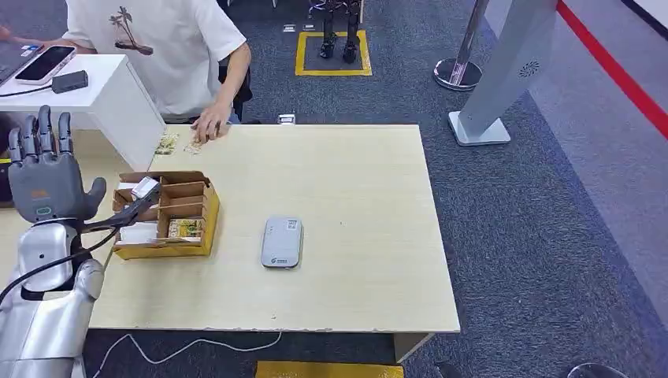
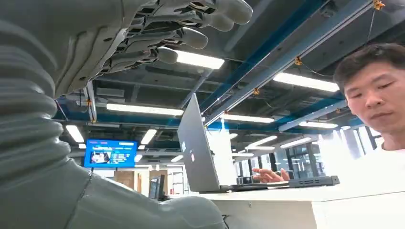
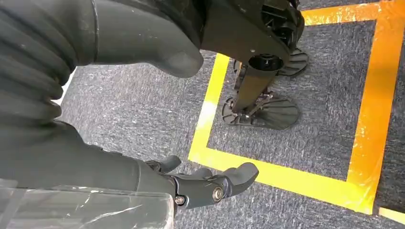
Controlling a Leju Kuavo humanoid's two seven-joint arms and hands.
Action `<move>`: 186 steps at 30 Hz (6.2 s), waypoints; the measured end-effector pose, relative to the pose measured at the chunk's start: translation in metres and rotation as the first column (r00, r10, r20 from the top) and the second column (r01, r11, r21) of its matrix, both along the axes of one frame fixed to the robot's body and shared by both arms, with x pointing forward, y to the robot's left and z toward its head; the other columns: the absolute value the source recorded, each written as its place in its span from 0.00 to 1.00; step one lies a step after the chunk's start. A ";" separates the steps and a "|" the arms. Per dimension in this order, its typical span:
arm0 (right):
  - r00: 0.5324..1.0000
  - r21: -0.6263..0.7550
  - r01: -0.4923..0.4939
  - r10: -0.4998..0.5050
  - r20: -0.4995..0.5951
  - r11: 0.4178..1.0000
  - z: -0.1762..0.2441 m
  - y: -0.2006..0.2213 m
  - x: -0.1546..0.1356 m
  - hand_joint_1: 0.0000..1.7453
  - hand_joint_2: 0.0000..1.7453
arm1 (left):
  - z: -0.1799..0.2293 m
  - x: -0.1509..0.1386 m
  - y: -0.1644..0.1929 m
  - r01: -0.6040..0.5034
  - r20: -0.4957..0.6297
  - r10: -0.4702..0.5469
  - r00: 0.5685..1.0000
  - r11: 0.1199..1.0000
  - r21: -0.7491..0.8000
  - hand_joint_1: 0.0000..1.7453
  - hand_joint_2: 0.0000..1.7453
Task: Pass the card to the sensor for recognition and then transmit it.
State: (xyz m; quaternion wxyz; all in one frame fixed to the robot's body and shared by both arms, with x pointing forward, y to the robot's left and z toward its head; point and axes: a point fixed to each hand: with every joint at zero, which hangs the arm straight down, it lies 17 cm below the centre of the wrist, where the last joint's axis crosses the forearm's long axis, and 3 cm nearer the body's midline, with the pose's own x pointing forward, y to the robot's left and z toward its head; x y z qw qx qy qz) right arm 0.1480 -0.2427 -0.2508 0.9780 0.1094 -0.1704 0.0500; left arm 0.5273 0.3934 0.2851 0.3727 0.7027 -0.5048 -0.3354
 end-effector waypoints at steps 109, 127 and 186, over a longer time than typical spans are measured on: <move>0.979 0.025 0.203 -0.203 -0.011 0.979 -0.004 -0.015 -0.020 0.00 1.00 | -0.128 -0.100 -0.118 0.353 -0.345 -0.343 0.874 0.935 -0.034 0.00 1.00; 0.983 0.018 0.186 -0.186 -0.013 0.982 -0.005 -0.015 -0.021 0.00 1.00 | -0.125 -0.101 -0.029 0.118 -0.358 -0.106 0.927 0.993 0.012 0.00 1.00; 0.989 0.012 0.146 -0.146 0.001 0.989 -0.003 -0.014 -0.013 0.00 1.00 | -0.081 0.003 -0.128 0.313 -0.373 -0.332 0.866 0.943 -0.113 0.00 1.00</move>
